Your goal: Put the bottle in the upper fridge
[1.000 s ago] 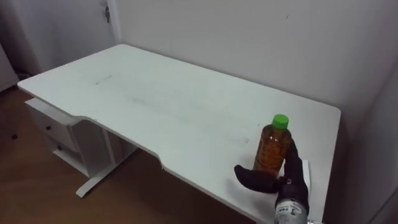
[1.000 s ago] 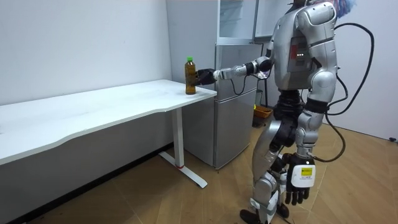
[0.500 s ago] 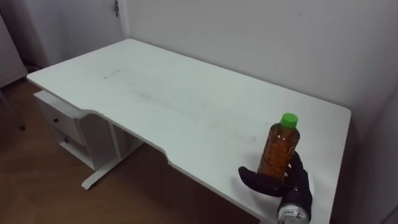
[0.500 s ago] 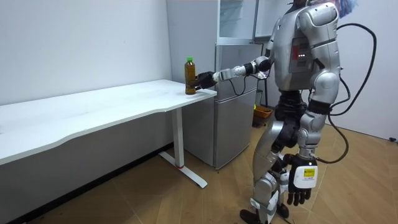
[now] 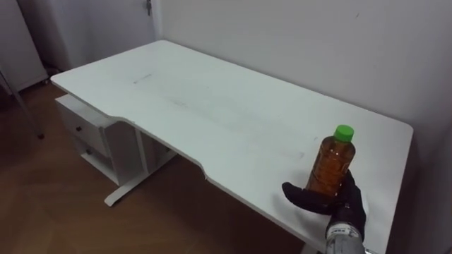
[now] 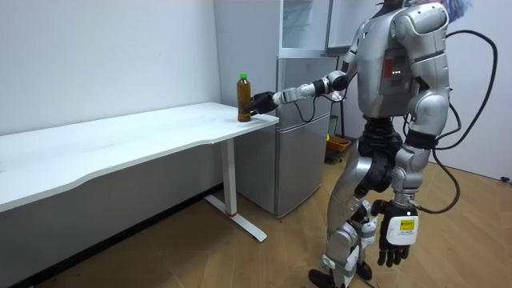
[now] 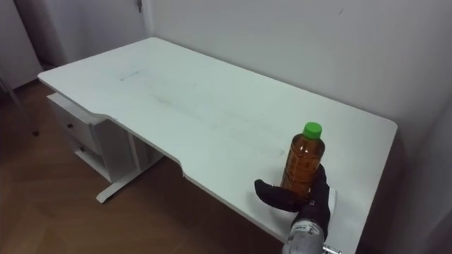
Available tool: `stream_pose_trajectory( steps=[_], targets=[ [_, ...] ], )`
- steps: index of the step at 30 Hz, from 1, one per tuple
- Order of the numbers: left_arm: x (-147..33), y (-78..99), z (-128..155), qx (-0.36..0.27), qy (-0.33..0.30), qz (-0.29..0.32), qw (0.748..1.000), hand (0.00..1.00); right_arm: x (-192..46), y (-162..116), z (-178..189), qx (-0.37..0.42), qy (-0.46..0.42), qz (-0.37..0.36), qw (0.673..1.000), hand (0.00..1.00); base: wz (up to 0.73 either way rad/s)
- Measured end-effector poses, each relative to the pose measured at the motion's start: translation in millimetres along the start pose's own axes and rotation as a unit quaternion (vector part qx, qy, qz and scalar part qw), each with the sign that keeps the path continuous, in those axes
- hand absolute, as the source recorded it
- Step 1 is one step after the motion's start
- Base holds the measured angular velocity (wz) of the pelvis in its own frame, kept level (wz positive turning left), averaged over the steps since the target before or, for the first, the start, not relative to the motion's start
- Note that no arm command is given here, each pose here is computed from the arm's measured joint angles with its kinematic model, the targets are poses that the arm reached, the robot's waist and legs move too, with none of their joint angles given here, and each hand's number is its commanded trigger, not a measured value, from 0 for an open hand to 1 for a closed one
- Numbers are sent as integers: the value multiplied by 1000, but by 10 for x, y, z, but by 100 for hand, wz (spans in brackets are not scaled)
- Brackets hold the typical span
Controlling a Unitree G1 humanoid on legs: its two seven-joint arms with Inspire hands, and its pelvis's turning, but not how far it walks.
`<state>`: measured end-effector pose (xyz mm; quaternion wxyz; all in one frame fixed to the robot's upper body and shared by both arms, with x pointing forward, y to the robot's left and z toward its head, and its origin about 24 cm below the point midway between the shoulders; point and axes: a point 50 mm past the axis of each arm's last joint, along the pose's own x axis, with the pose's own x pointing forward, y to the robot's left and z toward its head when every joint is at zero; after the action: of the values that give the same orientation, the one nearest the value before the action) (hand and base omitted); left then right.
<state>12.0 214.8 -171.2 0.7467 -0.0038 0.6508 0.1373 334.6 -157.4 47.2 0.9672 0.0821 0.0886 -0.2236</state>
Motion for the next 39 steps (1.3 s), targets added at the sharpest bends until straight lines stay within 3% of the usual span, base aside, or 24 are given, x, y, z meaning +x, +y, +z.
stream_pose_trajectory(
  steps=[22, 23, 24, 39],
  targets=[
    [-3, 7, -44, 3, 6, -4, 1000, 0, 67, -36, 166, -7, -32, -25, 999, 0, 0],
    [-5, 9, -56, 3, 7, -3, 1000, 0, 69, -45, 169, -8, -33, -29, 999, 66, 0],
    [-6, 13, -65, 3, 8, -3, 1000, 0, 71, -51, 171, -8, -33, -32, 999, 100, 0],
    [-5, 18, -52, -2, 6, -9, 1000, 0, 277, -177, 267, -51, -31, -55, 997, 100, 5]
  ],
)
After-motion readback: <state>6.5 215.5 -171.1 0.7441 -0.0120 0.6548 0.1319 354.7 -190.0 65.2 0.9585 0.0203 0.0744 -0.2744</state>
